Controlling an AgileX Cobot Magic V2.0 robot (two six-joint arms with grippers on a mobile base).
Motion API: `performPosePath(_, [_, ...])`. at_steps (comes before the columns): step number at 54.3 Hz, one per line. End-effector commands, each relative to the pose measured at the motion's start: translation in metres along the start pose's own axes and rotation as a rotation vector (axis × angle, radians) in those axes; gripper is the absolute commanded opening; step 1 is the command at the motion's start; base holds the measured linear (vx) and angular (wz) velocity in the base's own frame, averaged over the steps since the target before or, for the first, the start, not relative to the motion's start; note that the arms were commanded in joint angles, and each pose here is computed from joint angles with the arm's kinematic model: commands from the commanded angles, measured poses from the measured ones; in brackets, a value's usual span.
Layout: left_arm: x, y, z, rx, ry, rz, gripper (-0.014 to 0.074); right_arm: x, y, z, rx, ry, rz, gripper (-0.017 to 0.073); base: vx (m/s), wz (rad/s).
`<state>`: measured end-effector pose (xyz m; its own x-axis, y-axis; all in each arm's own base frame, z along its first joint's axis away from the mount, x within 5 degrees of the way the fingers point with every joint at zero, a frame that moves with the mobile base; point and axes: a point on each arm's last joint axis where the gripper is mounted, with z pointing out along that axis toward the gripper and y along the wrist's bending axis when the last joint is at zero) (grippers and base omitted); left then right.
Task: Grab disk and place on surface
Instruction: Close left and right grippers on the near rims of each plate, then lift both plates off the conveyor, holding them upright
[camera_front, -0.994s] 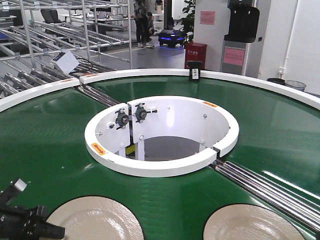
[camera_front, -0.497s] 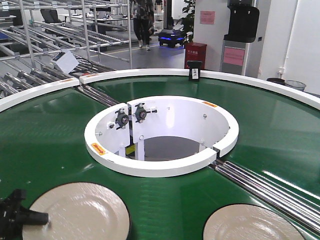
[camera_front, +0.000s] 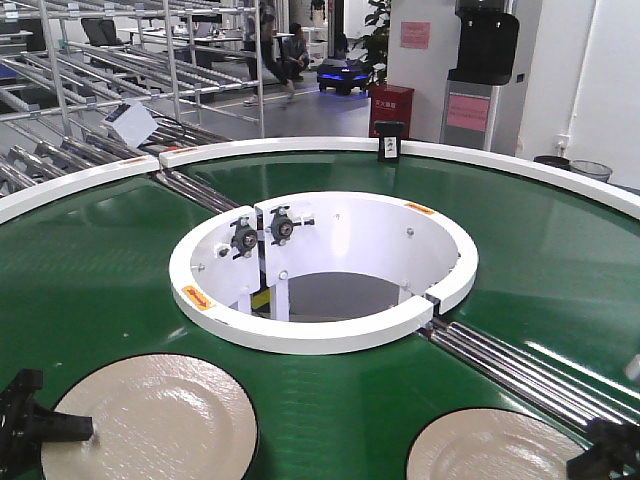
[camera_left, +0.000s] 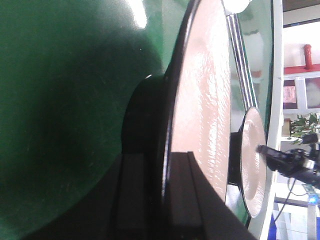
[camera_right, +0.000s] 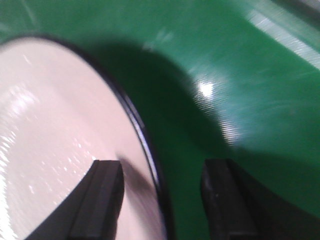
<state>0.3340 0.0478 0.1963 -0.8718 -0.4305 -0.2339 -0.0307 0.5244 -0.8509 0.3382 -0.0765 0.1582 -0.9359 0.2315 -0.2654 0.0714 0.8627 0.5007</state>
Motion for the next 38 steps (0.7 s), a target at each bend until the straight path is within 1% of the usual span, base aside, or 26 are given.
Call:
performPosePath(1, [-0.007,-0.031,-0.011,0.145,-0.051,0.013,-0.0007,-0.009,0.016,-0.004,-0.041,-0.029,-0.038,0.0413,0.00,0.00])
performPosePath(5, [-0.007,-0.031,-0.011,0.145,-0.051,0.013,-0.0007,-0.006,0.023,0.004,-0.073,0.012,-0.051,0.0407,0.00,0.00])
performPosePath(9, [-0.007,-0.031,-0.011,0.145,-0.051,0.013,-0.0007,-0.004,0.032,0.009,-0.101,0.039,-0.082,0.0378,0.00,0.00])
performPosePath(13, [-0.007,-0.031,-0.011,0.143,-0.052,0.014,-0.0007,-0.002,0.042,0.014,-0.112,0.055,-0.115,0.0319,0.00,0.00])
performPosePath(19, [-0.007,-0.031,-0.011,0.147,-0.049,0.015,-0.0007,0.000,0.051,0.018,-0.128,0.074,-0.132,0.0195,0.00,0.00])
performPosePath(24, [-0.007,-0.032,-0.011,0.149,-0.047,0.014,-0.0007,0.001,0.056,0.017,-0.173,0.091,-0.099,0.0086,0.00,0.00])
performPosePath(29, [-0.008,-0.032,-0.011,0.151,-0.053,0.010,-0.0007,0.002,0.066,0.012,-0.268,0.103,-0.057,-0.0012,0.00,0.00])
performPosePath(33, [-0.008,-0.034,-0.012,0.171,-0.063,0.004,-0.0006,0.001,0.077,0.005,-0.353,0.087,-0.028,-0.0013,0.00,0.00])
performPosePath(38, [-0.011,-0.041,-0.016,0.185,-0.101,0.008,-0.0003,-0.006,0.091,-0.010,-0.435,-0.002,0.008,-0.0008,0.00,0.00])
